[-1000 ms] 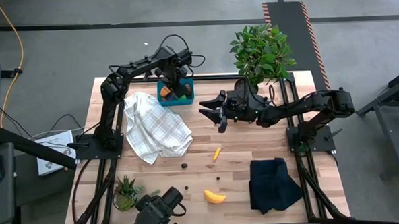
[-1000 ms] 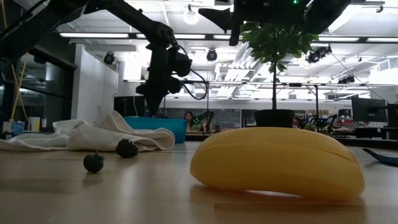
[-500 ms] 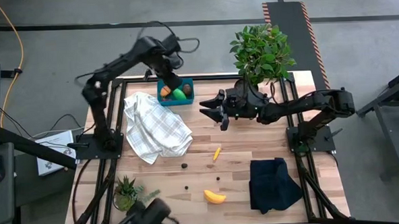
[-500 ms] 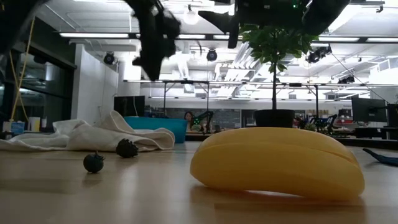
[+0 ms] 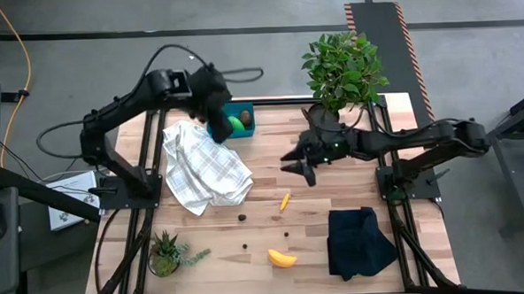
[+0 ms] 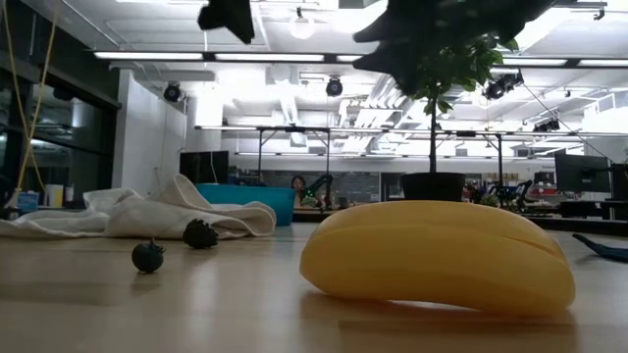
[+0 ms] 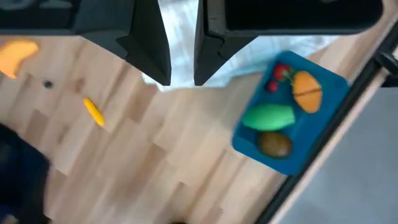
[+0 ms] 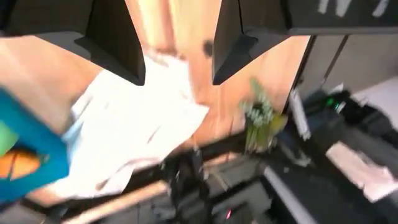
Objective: Pick and placing Produce into tupperware
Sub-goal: Put the blackberry into the blue bin
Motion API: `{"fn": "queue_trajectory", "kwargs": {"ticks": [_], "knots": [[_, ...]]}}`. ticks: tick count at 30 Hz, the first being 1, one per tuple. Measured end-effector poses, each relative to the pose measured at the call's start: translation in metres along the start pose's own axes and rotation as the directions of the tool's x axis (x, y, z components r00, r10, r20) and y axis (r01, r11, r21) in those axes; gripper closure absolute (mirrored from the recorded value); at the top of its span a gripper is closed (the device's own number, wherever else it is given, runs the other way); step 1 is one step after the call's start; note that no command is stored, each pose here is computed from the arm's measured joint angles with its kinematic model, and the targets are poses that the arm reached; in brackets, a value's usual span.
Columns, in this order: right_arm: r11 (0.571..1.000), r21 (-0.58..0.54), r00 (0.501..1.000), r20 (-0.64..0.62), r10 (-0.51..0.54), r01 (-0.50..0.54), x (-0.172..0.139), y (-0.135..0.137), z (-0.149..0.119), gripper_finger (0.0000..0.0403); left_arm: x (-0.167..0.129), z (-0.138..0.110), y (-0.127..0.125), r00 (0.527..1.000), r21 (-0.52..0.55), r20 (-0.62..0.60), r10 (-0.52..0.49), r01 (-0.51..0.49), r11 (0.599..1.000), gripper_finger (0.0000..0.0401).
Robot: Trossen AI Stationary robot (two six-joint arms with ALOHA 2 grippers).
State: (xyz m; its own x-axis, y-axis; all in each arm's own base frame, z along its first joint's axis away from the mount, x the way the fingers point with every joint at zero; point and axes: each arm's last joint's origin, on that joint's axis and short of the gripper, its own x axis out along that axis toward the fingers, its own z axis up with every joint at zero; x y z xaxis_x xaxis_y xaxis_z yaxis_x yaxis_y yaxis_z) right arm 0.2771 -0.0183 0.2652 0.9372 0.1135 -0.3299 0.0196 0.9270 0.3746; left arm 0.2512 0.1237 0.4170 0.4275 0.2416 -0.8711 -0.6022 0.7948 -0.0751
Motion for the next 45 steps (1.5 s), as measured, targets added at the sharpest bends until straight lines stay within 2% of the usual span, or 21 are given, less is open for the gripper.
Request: {"fn": "queue_trajectory", "kwargs": {"ticks": [4,7,11,17,20,23,27,30,33,35,39,45], "knots": [[1.0,0.0,0.997,-0.075,0.011,-0.01,-0.002,0.008,-0.008,0.0224,-0.01,-0.017,-0.028,0.999,0.04,-0.029,0.044,-0.043,0.998,0.0346],[1.0,0.019,0.995,-0.099,0.021,-0.019,-0.002,0.013,-0.012,0.0224,-0.019,-0.03,-0.048,0.996,0.044,-0.003,0.091,-0.091,0.995,0.0345],[0.999,0.034,0.992,-0.116,0.045,-0.041,-0.001,0.02,-0.015,0.0224,-0.022,-0.054,-0.072,0.997,0.051,0.018,0.076,-0.077,0.996,0.0344],[0.998,0.034,0.99,-0.128,0.061,-0.057,0.0,0.031,-0.02,0.0224,0.007,-0.114,-0.097,1.0,0.013,0.009,-0.014,0.014,1.0,0.0343],[0.997,0.059,0.992,-0.12,0.046,-0.039,0.0,0.034,-0.021,0.0224,0.024,-0.146,-0.105,0.993,-0.034,0.051,-0.103,0.105,0.994,0.0343],[0.997,0.079,0.994,-0.104,0.013,-0.005,0.001,0.037,-0.022,0.0224,0.038,-0.176,-0.115,0.968,-0.022,0.125,-0.22,0.224,0.974,0.0343],[0.99,0.129,0.997,-0.074,-0.038,0.047,0.001,0.038,-0.021,0.0224,0.058,-0.214,-0.121,0.937,-0.003,0.147,-0.315,0.319,0.948,0.0343],[0.981,0.179,0.997,-0.039,-0.071,0.077,0.001,0.037,-0.019,0.0224,0.075,-0.241,-0.122,0.932,-0.017,0.146,-0.331,0.337,0.941,0.0343],[0.968,0.231,0.996,-0.007,-0.094,0.093,0.001,0.037,-0.017,0.0224,0.091,-0.261,-0.119,0.936,-0.011,0.176,-0.305,0.312,0.95,0.0343],[0.961,0.255,0.994,0.011,-0.11,0.104,0.001,0.037,-0.016,0.0224,0.098,-0.268,-0.119,0.929,0.031,0.217,-0.299,0.3,0.953,0.0343],[0.951,0.282,0.99,0.022,-0.137,0.126,0.001,0.036,-0.015,0.0224,0.11,-0.275,-0.113,0.937,0.159,0.249,-0.246,0.211,0.964,0.0343],[0.94,0.298,0.981,0.043,-0.189,0.168,0.001,0.034,-0.015,0.0224,0.119,-0.281,-0.109,0.934,0.271,0.263,-0.241,0.168,0.948,0.0325]]}}
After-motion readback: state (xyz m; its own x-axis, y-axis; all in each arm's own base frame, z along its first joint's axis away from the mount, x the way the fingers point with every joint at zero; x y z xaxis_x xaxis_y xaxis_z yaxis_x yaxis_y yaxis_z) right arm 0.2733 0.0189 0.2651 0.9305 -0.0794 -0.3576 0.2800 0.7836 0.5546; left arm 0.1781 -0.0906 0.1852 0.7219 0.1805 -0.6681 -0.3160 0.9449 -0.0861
